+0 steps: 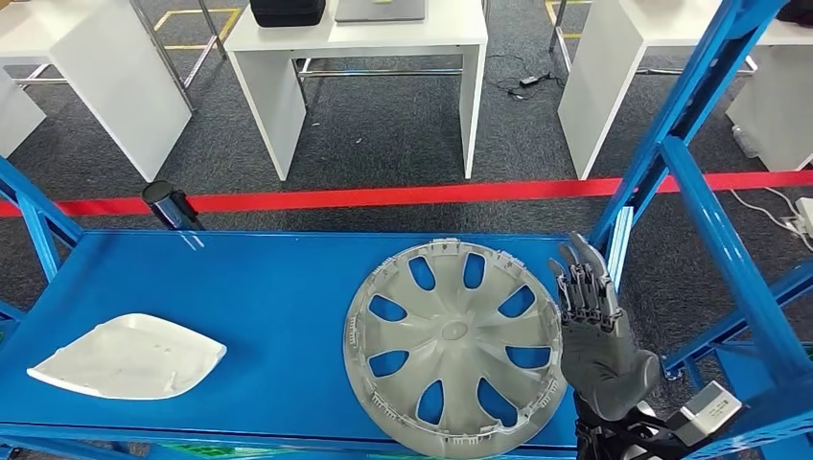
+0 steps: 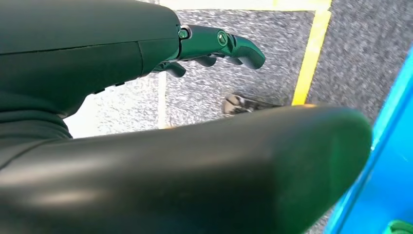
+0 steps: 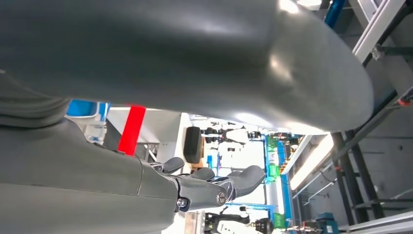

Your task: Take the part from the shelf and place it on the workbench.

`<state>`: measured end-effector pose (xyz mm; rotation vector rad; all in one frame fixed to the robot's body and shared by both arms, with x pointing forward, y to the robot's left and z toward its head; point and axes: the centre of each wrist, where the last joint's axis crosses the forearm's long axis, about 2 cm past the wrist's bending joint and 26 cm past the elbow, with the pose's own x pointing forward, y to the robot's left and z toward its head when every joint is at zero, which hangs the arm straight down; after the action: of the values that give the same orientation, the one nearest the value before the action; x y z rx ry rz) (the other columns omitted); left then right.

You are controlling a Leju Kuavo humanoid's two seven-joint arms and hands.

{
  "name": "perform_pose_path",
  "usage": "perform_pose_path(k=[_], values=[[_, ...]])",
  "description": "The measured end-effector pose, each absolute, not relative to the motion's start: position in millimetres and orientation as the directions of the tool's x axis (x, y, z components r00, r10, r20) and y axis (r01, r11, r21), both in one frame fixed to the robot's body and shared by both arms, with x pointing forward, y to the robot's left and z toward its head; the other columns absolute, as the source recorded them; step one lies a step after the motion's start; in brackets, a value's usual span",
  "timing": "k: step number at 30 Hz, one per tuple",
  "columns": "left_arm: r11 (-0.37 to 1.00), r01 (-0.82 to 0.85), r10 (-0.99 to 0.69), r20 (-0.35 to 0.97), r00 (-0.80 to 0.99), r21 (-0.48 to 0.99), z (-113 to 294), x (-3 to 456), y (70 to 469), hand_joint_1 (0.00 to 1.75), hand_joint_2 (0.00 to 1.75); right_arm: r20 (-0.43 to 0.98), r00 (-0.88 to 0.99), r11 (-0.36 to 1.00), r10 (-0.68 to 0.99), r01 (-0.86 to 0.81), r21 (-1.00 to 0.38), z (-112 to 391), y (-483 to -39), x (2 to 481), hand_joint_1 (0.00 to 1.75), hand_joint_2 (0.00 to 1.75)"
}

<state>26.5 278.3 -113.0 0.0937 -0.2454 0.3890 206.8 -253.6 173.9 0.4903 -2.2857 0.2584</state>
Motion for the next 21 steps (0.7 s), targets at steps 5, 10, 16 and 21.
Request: perform_pose_path(k=[5,10,16,21], values=[[0.921,-0.386,0.364,0.254,0.896,0.043,-113.0,26.4,278.0,0.00,0.00,0.728,-0.631,0.905,-0.267,-0.423,-0.035,174.2,-253.6,206.9,0.00,0.00],[0.921,-0.386,0.364,0.255,0.896,0.042,-112.9,27.1,277.3,0.00,0.00,0.727,-0.632,0.905,-0.267,-0.423,-0.035,174.5,-253.6,207.2,0.00,0.00],[0.922,-0.386,0.365,0.255,0.896,0.039,-112.9,27.4,275.9,0.00,0.00,0.726,-0.633,0.906,-0.267,-0.423,-0.036,174.9,-253.6,207.6,0.00,0.00],[0.922,-0.386,0.365,0.255,0.895,0.038,-112.8,27.9,275.5,0.00,0.00,0.726,-0.634,0.905,-0.267,-0.423,-0.036,175.1,-253.5,207.7,0.00,0.00]])
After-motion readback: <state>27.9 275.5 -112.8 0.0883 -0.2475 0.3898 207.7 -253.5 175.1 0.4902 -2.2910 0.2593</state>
